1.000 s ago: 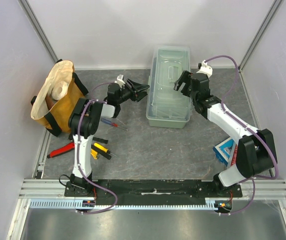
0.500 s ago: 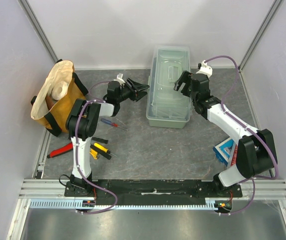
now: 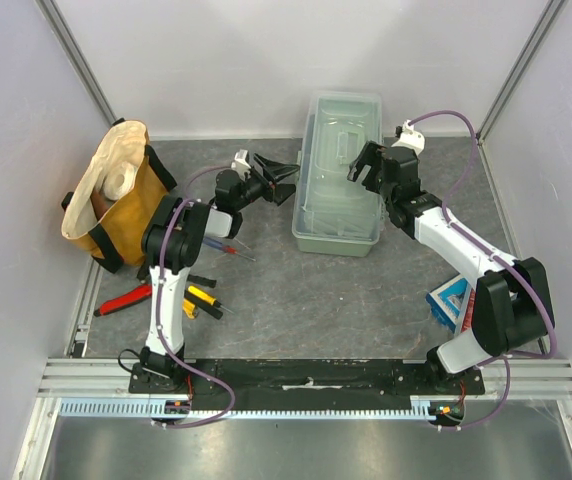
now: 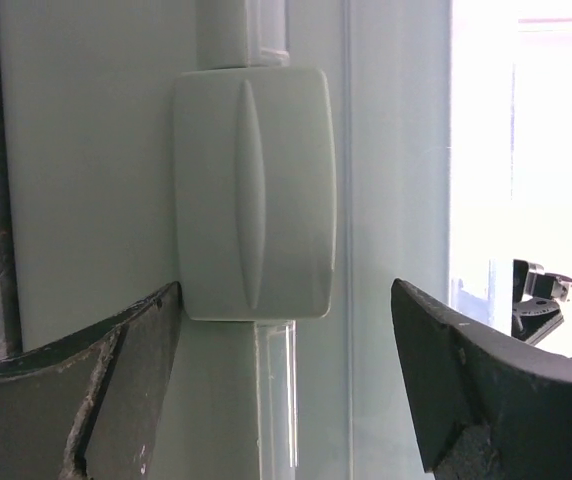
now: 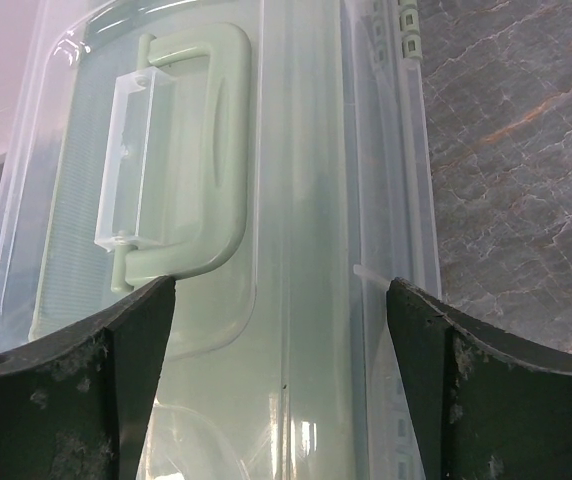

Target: Pack the tool kit

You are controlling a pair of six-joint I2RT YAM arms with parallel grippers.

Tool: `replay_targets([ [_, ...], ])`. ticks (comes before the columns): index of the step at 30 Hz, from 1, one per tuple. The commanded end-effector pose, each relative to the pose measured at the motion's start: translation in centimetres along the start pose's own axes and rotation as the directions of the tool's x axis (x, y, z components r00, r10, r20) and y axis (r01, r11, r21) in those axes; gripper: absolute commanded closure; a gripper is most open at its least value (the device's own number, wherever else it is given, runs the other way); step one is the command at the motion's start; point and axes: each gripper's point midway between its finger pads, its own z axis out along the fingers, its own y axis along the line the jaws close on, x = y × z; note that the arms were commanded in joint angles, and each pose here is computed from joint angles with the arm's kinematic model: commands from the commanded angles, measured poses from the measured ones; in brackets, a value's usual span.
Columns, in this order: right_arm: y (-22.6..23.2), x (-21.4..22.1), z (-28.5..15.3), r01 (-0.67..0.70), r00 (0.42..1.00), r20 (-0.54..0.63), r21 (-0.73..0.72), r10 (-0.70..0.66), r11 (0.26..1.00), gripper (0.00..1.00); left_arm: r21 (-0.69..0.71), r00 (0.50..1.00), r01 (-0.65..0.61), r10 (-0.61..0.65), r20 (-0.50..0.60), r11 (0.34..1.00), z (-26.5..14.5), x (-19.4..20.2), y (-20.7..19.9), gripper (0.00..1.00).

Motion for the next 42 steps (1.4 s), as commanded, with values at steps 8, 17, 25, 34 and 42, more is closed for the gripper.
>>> replay_targets([
  [8,-6.5,20.3,-4.2,0.246,0.738,-0.65,0.014,-0.178,0.969,0.09,0.241,0.924,-0.079,0.162,-0.347,0.967,1.8,9.3,-6.5,0.24],
  [17,-6.3,20.5,-4.1,0.267,0.727,-0.65,-0.029,-0.221,0.963,0.09,0.229,0.913,-0.1,0.181,-0.366,0.968,2.3,9.1,-6.6,0.77],
  [25,-6.6,20.5,-4.1,0.271,0.732,-0.645,-0.019,-0.219,0.962,0.1,0.202,0.911,-0.211,0.267,-0.313,0.956,2.6,8.4,-7.8,0.98],
  [34,-6.7,20.3,-4.0,0.279,0.738,-0.638,-0.008,-0.22,0.96,0.1,0.169,0.918,-0.279,0.314,-0.242,0.945,2.5,7.4,-8.7,0.98],
  [42,-6.8,20.1,-3.9,0.28,0.744,-0.633,0.003,-0.215,0.96,0.1,0.171,0.921,-0.294,0.327,-0.212,0.94,2.4,6.9,-9.6,0.98],
])
